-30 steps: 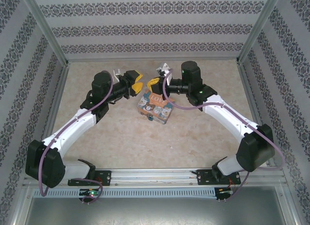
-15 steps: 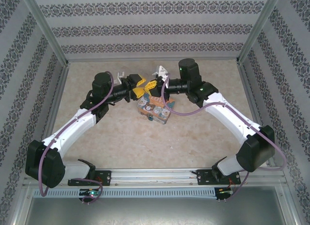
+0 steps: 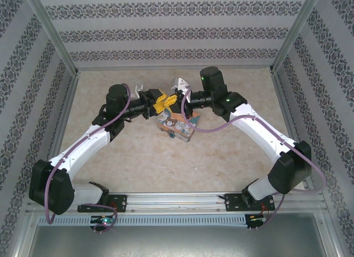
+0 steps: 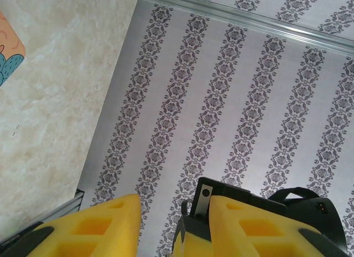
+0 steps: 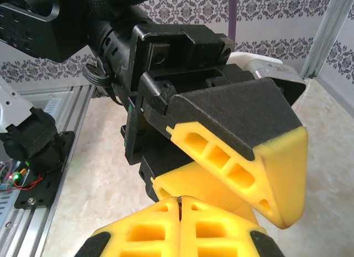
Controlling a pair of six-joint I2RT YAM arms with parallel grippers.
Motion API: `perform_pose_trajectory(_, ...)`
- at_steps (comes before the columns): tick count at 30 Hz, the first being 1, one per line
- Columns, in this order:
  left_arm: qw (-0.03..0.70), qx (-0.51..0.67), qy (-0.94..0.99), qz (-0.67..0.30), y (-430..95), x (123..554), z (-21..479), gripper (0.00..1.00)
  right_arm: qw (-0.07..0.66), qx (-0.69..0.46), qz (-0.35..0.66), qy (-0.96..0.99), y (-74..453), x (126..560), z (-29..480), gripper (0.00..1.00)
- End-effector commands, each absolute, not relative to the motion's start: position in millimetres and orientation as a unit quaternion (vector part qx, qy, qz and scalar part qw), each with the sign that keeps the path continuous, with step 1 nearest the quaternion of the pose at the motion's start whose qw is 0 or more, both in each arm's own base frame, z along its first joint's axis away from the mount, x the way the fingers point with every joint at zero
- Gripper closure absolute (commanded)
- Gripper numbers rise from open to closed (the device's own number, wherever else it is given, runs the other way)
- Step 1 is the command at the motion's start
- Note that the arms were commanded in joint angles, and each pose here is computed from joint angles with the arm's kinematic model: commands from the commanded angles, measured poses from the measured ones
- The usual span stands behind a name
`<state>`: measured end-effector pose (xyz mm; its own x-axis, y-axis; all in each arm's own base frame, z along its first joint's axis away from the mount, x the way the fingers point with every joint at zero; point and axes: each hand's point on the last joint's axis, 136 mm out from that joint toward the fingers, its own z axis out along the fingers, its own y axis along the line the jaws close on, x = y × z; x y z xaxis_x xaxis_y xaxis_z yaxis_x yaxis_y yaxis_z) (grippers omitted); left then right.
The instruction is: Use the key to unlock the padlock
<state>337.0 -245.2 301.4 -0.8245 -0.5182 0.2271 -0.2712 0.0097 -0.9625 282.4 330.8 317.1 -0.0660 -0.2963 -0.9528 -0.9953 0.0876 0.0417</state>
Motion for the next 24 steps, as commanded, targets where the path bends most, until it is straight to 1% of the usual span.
perform_pose_trajectory(1,0.091,-0.269,0.698,-0.657,-248.1,333.0,306.5,0.64,0.433,-0.552,0.416,0.578,337.3,278.4,330.4,1.0)
perform_pose_trajectory(5,0.087,-0.268,0.699,-0.657,-249.3,332.2,304.6,0.65,0.432,-0.555,0.415,0.577,339.4,280.2,330.5,1.0)
perform_pose_trajectory(15,0.08,-0.264,0.7,-0.659,-253.0,332.3,303.8,0.77,0.429,-0.555,0.411,0.582,343.3,285.6,327.3,1.0)
perform_pose_trajectory(18,0.079,-0.263,0.7,-0.66,-253.7,331.9,304.2,0.83,0.431,-0.555,0.404,0.585,343.1,288.2,326.0,1.0)
perform_pose_trajectory(20,0.079,-0.262,0.7,-0.659,-253.9,332.2,304.5,0.88,0.433,-0.554,0.402,0.587,342.2,288.9,326.4,1.0)
perform_pose_trajectory(22,0.081,-0.263,0.7,-0.659,-253.4,332.6,305.3,0.96,0.434,-0.553,0.4,0.588,341.7,289.3,327.1,1.0)
perform_pose_trajectory(24,0.085,-0.264,0.703,-0.655,-251.9,332.5,306.0,1.0,0.434,-0.553,0.4,0.587,341.1,288.4,328.3,1.0)
